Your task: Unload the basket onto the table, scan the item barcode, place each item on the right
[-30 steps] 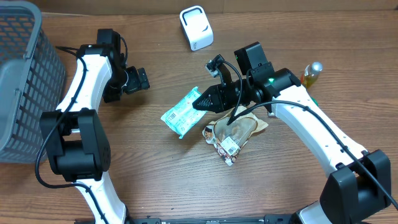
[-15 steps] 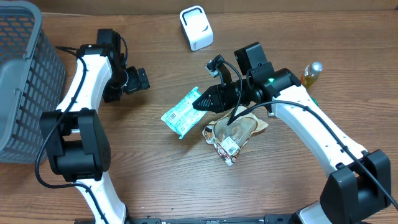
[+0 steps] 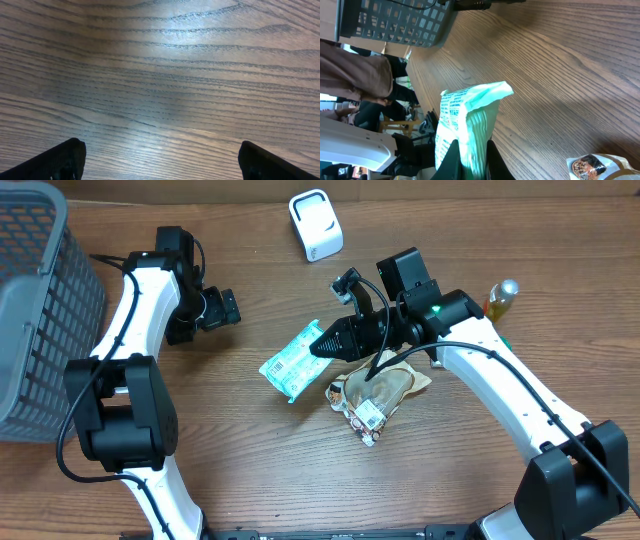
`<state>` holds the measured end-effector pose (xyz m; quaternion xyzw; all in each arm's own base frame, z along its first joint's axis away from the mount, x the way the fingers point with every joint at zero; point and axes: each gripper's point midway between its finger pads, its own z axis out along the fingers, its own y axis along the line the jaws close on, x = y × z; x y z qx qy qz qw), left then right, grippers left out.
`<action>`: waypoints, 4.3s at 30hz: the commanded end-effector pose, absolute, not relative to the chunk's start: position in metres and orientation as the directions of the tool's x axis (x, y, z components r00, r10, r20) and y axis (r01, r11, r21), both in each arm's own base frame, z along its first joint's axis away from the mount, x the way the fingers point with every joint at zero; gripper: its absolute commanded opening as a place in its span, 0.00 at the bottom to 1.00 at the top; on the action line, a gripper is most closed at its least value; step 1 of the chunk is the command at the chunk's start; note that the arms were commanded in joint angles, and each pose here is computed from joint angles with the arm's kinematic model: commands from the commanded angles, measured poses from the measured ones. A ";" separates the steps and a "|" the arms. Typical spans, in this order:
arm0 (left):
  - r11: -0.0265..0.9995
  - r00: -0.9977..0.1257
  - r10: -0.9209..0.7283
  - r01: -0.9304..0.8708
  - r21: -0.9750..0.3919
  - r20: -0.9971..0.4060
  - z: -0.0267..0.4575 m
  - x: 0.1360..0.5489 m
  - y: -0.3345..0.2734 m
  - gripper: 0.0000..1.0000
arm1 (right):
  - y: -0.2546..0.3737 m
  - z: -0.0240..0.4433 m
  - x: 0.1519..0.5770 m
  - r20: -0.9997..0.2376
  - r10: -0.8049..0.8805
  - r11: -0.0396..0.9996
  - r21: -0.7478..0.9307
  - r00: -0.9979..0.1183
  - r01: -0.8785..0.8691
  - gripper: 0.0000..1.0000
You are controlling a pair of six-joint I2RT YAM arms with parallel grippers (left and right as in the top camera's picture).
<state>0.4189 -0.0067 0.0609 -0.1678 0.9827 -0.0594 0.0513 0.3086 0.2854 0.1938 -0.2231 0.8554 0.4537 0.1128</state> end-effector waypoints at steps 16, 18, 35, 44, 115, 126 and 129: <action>0.937 -0.937 -0.337 -0.324 -0.129 -0.095 0.065 0.422 -0.006 1.00 | 0.288 0.205 0.308 -0.440 -0.293 0.458 0.715 -0.849 -0.529 0.04; 0.937 -0.937 -0.337 -0.324 -0.129 -0.095 0.065 0.422 -0.006 1.00 | 0.288 0.205 0.308 -0.441 -0.292 0.455 0.716 -0.849 -0.529 0.04; 0.937 -0.937 -0.337 -0.324 -0.129 -0.095 0.065 0.422 -0.006 1.00 | 0.284 0.311 0.416 -0.853 -0.108 0.606 0.350 -0.510 -0.714 0.04; 0.937 -0.937 -0.337 -0.324 -0.130 -0.095 0.065 0.422 -0.006 0.99 | 0.274 0.369 0.477 -0.890 -0.441 0.696 -0.423 0.119 -0.581 0.04; 0.937 -0.937 -0.337 -0.324 -0.129 -0.095 0.065 0.422 -0.006 1.00 | 0.292 0.262 0.579 -0.762 -0.625 0.724 -0.646 0.168 -0.240 0.04; 0.937 -0.937 -0.337 -0.324 -0.129 -0.095 0.065 0.422 -0.006 1.00 | 0.275 0.262 0.474 -0.866 -0.237 0.841 0.043 -0.440 -0.539 0.04; 0.937 -0.937 -0.337 -0.324 -0.129 -0.095 0.065 0.422 -0.006 1.00 | 0.276 0.225 0.427 -0.714 -0.263 0.779 0.240 -0.649 -0.580 0.04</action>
